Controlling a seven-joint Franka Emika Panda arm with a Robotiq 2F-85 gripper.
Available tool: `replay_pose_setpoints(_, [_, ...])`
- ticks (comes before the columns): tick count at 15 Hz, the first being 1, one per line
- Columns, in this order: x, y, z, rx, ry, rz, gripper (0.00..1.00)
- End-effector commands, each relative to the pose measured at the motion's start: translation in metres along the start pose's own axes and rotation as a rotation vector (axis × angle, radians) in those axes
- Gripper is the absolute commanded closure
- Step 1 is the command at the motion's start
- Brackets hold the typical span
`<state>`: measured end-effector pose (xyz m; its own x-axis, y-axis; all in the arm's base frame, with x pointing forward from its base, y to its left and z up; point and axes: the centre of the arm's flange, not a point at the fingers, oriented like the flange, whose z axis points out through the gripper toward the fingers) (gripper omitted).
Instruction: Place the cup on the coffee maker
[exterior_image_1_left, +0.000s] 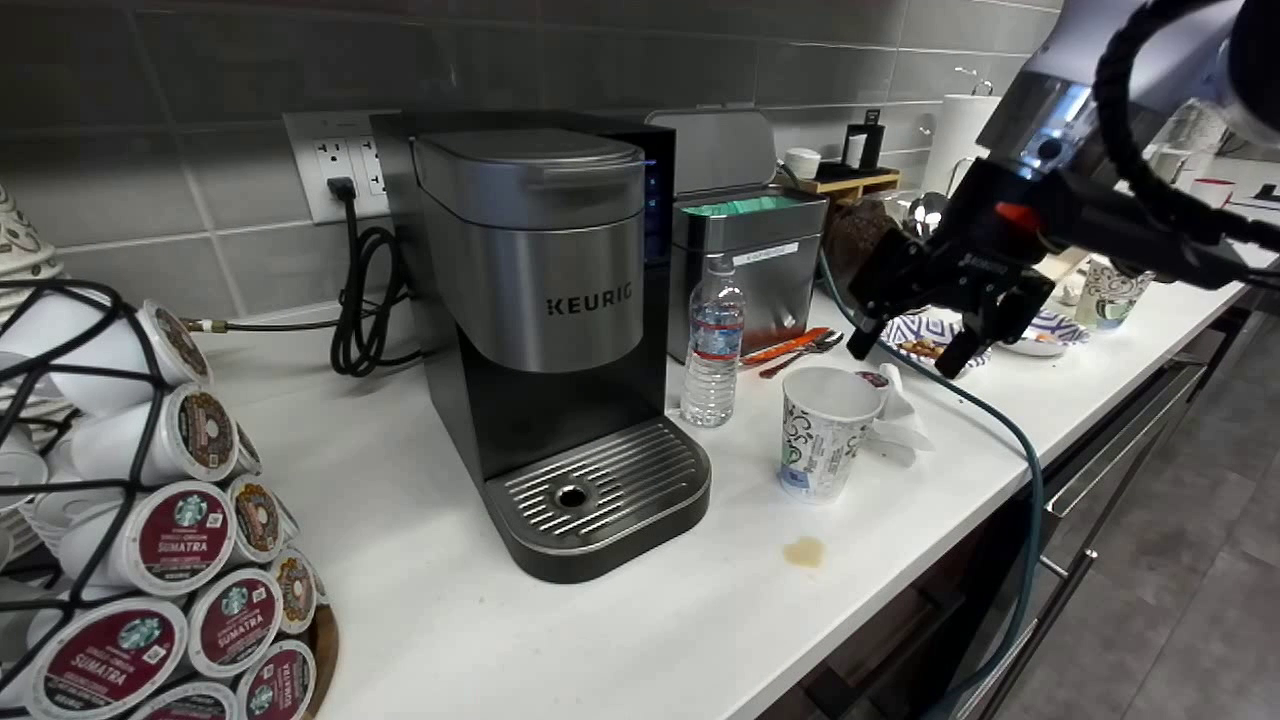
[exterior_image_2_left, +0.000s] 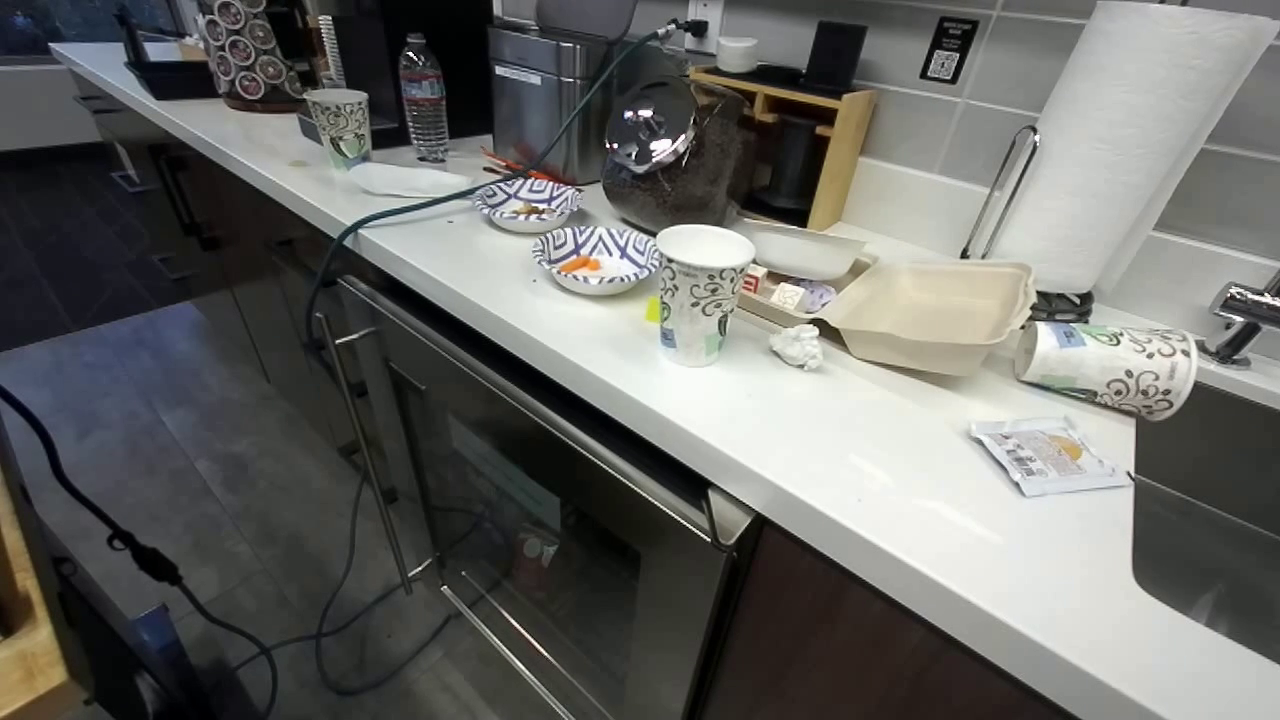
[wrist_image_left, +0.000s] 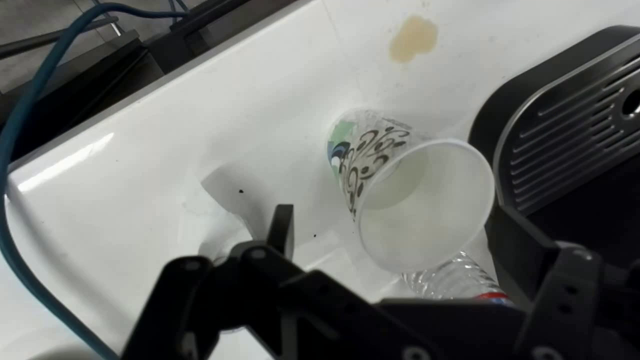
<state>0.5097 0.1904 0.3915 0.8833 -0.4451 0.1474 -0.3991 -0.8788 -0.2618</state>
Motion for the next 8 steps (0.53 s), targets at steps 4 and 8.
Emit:
replay_pose_setpoints(4, [-0.001,0.005,0.05,-0.058,-0.027,-0.007,0.0])
replay_pose_setpoints(8, [0.006,0.002,0.054,-0.042,0.003,0.035,0.37])
